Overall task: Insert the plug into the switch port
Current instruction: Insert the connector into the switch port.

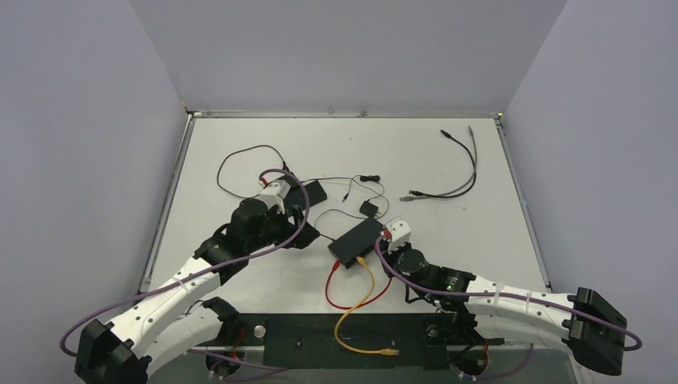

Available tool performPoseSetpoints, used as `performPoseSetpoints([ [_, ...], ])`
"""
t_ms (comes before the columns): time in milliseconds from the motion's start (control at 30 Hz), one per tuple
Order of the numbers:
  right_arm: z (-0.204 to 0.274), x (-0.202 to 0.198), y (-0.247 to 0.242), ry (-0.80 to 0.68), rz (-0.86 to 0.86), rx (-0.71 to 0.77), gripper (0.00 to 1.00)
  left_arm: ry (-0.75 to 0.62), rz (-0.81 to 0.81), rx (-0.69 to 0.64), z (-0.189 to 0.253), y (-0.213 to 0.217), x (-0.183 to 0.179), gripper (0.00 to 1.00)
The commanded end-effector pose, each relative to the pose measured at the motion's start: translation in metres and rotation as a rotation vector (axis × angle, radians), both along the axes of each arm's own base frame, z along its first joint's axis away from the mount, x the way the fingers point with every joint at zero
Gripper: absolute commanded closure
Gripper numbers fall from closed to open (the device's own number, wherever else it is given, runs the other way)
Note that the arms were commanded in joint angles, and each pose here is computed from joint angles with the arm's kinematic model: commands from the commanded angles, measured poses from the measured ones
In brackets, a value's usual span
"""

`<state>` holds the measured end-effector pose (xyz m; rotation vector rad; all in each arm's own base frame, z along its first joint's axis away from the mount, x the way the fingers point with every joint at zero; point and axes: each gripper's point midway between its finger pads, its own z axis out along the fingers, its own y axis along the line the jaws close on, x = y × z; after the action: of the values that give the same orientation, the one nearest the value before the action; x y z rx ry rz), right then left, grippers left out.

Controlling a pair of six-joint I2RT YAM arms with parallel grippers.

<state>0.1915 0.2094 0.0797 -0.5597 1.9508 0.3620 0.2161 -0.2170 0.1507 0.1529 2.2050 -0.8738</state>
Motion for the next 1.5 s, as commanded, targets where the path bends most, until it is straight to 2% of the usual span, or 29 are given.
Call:
performPoseSetpoints([
  [0, 0.075, 0.019, 0.024, -0.132, -0.022, 0.199, 1.00, -0.039, 0.028, -0.014, 0.019, 0.008, 0.000, 0.33],
  [267, 0.081, 0.015, 0.059, -0.103, 0.064, 0.245, 1.00, -0.052, 0.042, -0.022, 0.025, 0.015, -0.005, 0.33],
  [567, 0.036, 0.000, 0.070, -0.022, 0.070, 0.202, 1.00, -0.068, 0.054, -0.012, 0.033, 0.020, -0.006, 0.33],
  [1000, 0.005, 0.029, -0.011, 0.008, -0.292, 0.148, 1.00, -0.065, 0.033, -0.028, 0.034, 0.012, -0.001, 0.32],
  [1300, -0.017, 0.053, -0.062, 0.066, -0.576, 0.202, 1.00, -0.050, 0.000, -0.036, 0.029, 0.002, 0.003, 0.32],
  [1467, -0.022, 0.073, -0.060, 0.099, -0.615, 0.186, 1.00, -0.043, -0.013, -0.040, 0.027, -0.001, 0.004, 0.32],
])
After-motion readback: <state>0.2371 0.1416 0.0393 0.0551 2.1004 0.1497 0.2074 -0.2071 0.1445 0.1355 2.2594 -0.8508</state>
